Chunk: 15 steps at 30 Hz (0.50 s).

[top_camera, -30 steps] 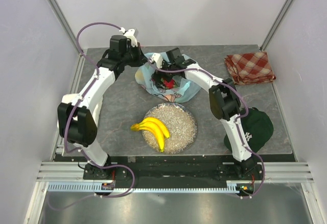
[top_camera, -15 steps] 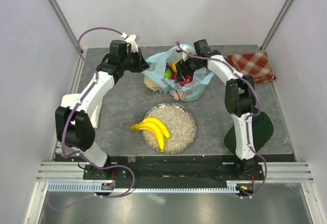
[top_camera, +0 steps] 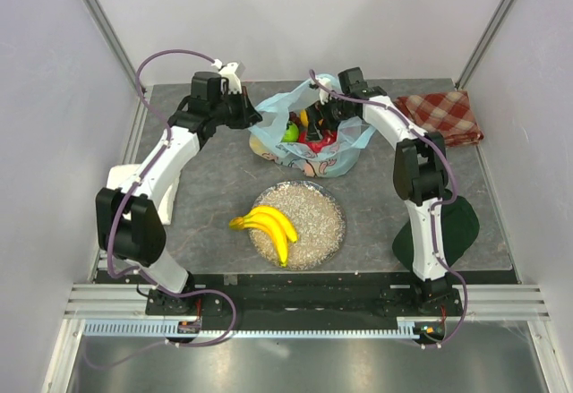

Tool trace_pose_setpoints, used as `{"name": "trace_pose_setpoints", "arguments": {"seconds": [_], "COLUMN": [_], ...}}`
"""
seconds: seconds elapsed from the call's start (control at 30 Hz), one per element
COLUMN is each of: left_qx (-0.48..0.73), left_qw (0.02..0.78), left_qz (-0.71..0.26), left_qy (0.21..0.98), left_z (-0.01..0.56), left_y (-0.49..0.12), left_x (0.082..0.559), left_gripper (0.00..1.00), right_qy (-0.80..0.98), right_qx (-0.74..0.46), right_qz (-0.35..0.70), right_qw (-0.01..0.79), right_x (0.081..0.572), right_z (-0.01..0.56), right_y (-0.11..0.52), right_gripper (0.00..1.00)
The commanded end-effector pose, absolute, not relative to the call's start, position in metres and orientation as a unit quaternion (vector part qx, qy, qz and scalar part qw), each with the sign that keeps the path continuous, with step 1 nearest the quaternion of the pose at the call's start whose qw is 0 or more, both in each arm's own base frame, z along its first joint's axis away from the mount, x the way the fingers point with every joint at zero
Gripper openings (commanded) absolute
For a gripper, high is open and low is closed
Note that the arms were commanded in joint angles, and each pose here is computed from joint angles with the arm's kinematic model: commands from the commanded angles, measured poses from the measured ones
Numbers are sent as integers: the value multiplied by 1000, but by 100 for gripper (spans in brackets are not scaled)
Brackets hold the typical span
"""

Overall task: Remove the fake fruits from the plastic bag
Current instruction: Take out the fake fruit from the plastic bag.

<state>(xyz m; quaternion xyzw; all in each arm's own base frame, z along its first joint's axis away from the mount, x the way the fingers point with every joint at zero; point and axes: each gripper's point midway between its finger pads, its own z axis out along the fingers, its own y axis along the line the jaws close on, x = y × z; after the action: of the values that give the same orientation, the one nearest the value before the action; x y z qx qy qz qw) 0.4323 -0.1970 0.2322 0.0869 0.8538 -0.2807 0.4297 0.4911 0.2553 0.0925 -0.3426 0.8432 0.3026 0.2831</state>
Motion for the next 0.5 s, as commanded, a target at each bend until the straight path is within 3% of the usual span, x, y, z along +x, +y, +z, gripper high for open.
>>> {"name": "trace_pose_setpoints", "arguments": {"seconds": [0.0,0.47], "left_qx": [112,118], "left_qw": [450,454], "left_qz": [-290,-284], "left_qy": [837,836], "left_z": [253,253], "left_y": [-197,-197], "left_x": [424,426], "left_gripper": [2,2], "right_qy": [836,878], "right_qx": [-373,-366], "right_qz": [262,206], "right_qw": [304,231], "right_x": [498,486], "right_z": [102,39], "right_y": [254,230], "right_gripper": [98,98]}}
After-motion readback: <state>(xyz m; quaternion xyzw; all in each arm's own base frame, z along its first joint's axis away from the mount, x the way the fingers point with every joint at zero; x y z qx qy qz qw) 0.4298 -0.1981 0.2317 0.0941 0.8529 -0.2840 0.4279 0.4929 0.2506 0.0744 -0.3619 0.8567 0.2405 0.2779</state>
